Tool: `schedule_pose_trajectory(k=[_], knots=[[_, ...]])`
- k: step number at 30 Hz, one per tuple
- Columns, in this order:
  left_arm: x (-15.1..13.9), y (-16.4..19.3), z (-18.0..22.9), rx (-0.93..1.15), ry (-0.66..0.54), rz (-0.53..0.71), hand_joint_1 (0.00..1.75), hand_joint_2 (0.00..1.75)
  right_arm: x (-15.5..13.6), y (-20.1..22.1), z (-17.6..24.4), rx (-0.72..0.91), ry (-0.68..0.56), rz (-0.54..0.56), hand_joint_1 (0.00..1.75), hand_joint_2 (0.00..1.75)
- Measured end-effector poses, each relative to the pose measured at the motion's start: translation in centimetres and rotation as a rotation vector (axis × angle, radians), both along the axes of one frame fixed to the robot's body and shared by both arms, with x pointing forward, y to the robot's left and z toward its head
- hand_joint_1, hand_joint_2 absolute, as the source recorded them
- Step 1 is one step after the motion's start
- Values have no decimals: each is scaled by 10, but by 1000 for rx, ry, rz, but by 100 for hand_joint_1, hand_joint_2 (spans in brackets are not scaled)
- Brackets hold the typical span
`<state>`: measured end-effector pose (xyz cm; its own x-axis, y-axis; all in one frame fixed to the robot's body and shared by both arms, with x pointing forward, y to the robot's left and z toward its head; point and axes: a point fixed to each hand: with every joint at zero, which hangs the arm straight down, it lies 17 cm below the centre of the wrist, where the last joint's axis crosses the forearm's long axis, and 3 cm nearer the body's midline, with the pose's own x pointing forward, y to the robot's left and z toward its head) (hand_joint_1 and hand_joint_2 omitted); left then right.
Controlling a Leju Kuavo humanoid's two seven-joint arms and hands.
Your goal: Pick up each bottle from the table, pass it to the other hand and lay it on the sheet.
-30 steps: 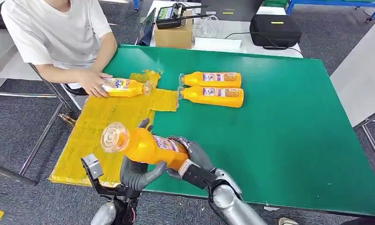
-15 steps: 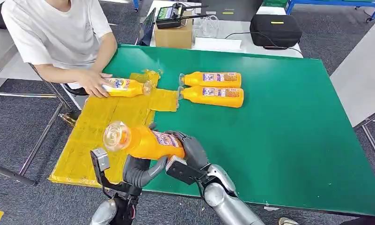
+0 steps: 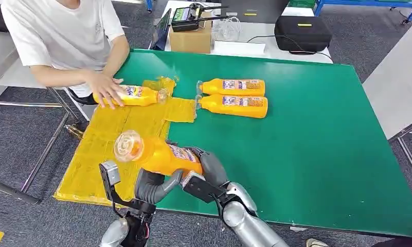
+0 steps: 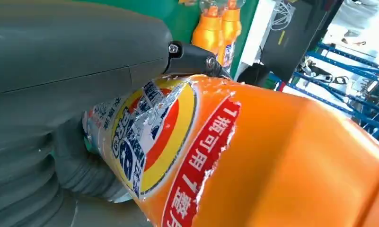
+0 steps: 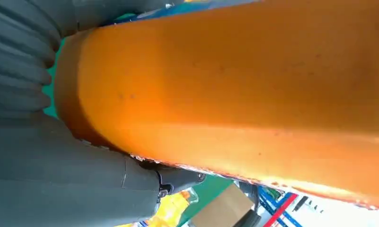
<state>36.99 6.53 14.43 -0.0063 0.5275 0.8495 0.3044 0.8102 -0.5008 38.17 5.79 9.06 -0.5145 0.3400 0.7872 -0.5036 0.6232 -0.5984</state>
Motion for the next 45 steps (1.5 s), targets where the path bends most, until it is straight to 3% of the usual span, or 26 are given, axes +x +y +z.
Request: schedule_pose_trajectory(k=[1, 6, 10, 17, 22, 28, 31, 34, 41, 45], knots=[[0, 0, 2, -7, -7, -2, 175, 175, -1, 1, 0, 5, 7, 8, 0, 0], [-1, 7, 21, -130, -45, -20, 175, 175, -13, 14, 12, 78, 7, 70, 0, 0], [2, 13, 30, -127, -74, 1, 175, 175, -19, 12, 30, 150, -77, 68, 0, 0], [31, 40, 38, 278, -229, 172, 175, 175, -27, -17, 42, 228, -217, -62, 0, 0], [49, 57, 32, 588, -327, 153, 175, 175, -22, -50, 58, 269, -322, -178, 0, 0], [66, 77, 17, 932, -390, 151, 175, 175, -17, -81, 72, 312, -363, -279, 0, 0], [70, 86, 13, 991, -394, 160, 175, 175, -16, -89, 76, 320, -370, -297, 0, 0], [83, 92, -3, 1213, -399, 154, 175, 175, -16, -92, 80, 346, -359, -301, 0, 0], [139, 137, -37, 1736, -355, 223, 175, 175, -18, -85, 90, 408, -321, -277, 0, 0], [161, 163, -55, 1905, -276, 211, 175, 175, -19, -82, 92, 439, -297, -282, 0, 0]])
